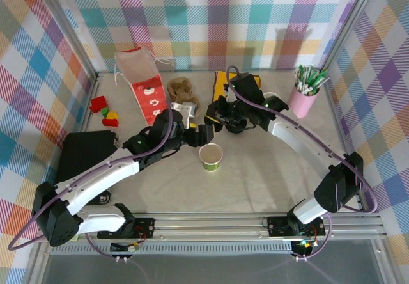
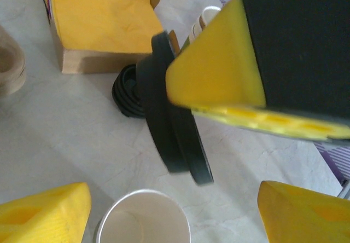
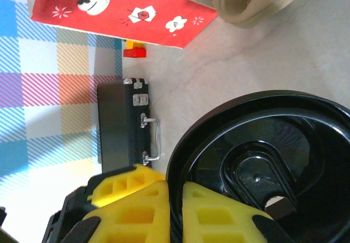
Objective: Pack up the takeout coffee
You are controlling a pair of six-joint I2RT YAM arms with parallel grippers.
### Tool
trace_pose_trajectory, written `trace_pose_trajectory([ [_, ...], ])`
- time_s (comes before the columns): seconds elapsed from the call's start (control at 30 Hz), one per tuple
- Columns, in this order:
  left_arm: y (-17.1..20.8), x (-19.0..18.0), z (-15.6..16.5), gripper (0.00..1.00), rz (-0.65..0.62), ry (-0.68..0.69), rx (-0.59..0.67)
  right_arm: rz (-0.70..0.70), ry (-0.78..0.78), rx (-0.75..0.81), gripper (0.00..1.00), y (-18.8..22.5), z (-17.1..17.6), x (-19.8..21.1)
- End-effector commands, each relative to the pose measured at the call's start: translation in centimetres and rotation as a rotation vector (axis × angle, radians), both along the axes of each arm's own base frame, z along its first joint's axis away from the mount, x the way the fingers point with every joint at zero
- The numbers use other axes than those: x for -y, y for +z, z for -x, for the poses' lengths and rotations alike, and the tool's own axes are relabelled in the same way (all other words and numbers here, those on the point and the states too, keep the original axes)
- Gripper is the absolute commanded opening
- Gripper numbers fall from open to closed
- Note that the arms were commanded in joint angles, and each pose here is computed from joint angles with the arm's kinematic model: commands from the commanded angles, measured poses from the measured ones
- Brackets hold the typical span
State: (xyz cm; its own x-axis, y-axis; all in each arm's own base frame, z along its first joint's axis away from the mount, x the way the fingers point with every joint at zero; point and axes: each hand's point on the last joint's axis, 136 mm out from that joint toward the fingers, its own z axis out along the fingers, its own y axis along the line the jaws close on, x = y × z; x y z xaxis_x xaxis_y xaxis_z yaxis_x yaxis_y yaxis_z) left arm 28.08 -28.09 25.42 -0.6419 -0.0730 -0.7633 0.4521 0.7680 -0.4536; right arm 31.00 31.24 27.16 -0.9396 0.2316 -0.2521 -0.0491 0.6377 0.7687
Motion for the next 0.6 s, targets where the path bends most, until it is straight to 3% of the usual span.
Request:
trace_pose_trajectory([
  [0.0, 1.5, 0.7, -0.8, 0.78, 0.044, 0.003, 0.080, -0.067, 0.001, 0.019, 0.13, 1.8, 0.5, -0.3],
  [0.57, 0.3, 2.6, -2.0, 0.46, 0.057, -0.026, 0.087, -0.092, -0.005, 0.019, 0.13, 2.3, 1.4, 0.0],
])
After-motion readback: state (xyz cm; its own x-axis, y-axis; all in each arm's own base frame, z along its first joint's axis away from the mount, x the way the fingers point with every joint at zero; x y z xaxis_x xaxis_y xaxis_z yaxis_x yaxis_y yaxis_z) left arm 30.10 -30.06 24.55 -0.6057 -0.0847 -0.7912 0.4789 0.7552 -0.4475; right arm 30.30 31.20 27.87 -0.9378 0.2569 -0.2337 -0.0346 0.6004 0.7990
